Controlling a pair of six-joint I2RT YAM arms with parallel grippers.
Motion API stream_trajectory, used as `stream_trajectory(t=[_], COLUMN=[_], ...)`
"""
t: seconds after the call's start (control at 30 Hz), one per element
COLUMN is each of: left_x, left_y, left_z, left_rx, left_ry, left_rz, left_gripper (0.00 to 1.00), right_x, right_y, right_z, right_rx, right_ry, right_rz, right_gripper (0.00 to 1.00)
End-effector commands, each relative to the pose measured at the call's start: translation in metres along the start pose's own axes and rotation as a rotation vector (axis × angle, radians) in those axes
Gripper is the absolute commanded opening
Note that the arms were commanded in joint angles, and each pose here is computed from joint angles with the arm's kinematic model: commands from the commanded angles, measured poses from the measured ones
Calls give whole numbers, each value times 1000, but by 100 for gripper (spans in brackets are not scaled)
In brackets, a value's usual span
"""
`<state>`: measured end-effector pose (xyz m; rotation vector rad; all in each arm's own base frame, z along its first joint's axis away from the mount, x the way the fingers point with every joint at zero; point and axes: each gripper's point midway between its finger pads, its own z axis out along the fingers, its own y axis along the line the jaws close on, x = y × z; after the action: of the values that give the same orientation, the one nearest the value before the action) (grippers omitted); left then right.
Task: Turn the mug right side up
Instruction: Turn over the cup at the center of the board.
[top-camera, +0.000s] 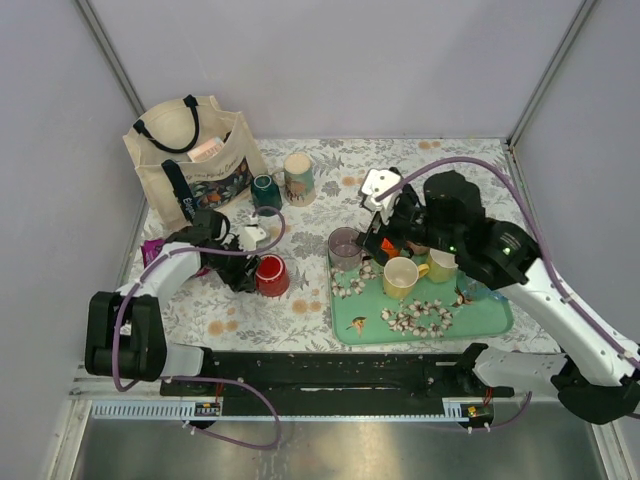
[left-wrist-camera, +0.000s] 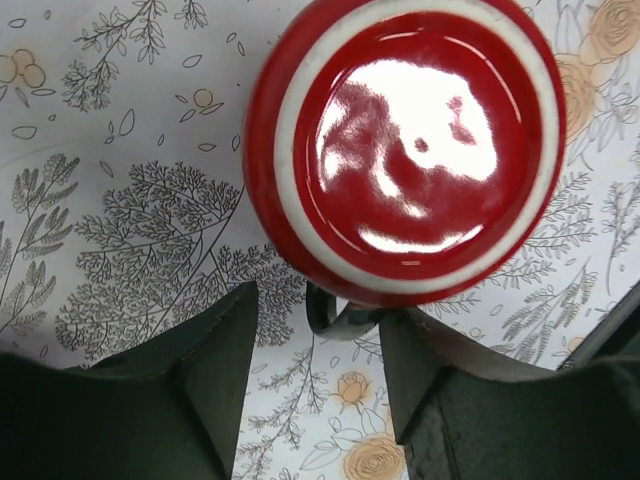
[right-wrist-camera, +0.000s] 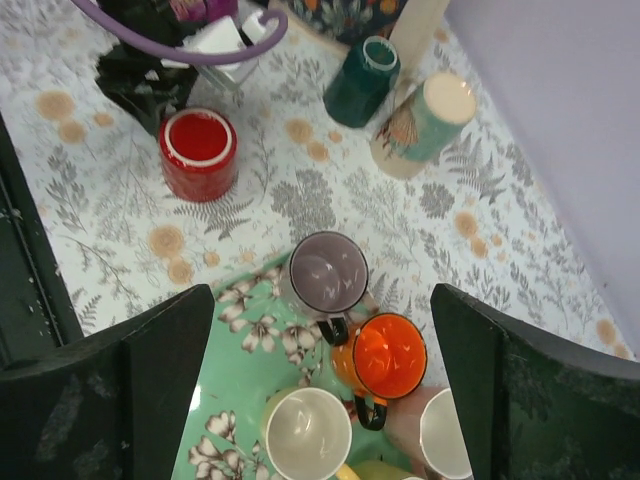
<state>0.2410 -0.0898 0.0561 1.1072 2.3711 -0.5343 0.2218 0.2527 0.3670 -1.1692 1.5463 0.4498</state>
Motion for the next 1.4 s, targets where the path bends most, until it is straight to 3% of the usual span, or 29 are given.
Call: stream_trajectory(t=[0.0,0.1,0.23,0.3,0.5,0.77,0.87,1.1,1.27,1.37], left_x=[-8,-7,-15,-23,-49,-90,-103,-120,-128,-131], left_y=[13,10,5,0,-23,-65,-75,-81,-83,-87], left_z=[9,14,14,8,-20,-51,-59,-72,-80,-84], left_rx=[-23,-11,22,40,128,451,571,774,858,907], left_ry=[-4,19,5,-3,-27,-22,-19,-47,-78,-95], left_rz=[94,96,76,35,-136,-594,-705,-862,-947,-989], left_gripper=[53,44,9,0,0,0,0,0,0,0], right_x=[24,26,34,41,59,69,76,76,90,89], right_y=[-7,-7,0,5,9,23,44,68,91,94], right_z=[17,22,32,37,52,81,99,140,165,181], right_rx=[39,39,5,-18,-53,-71,-109,-201,-327,-306], right_ry=[67,70,77,93,53,-114,-181,-284,-297,-299], right_rz=[-31,-34,-14,-13,-223,-547,-661,-634,-643,-677], right_gripper=[99,100,100,100,99,100,99,100,100,99])
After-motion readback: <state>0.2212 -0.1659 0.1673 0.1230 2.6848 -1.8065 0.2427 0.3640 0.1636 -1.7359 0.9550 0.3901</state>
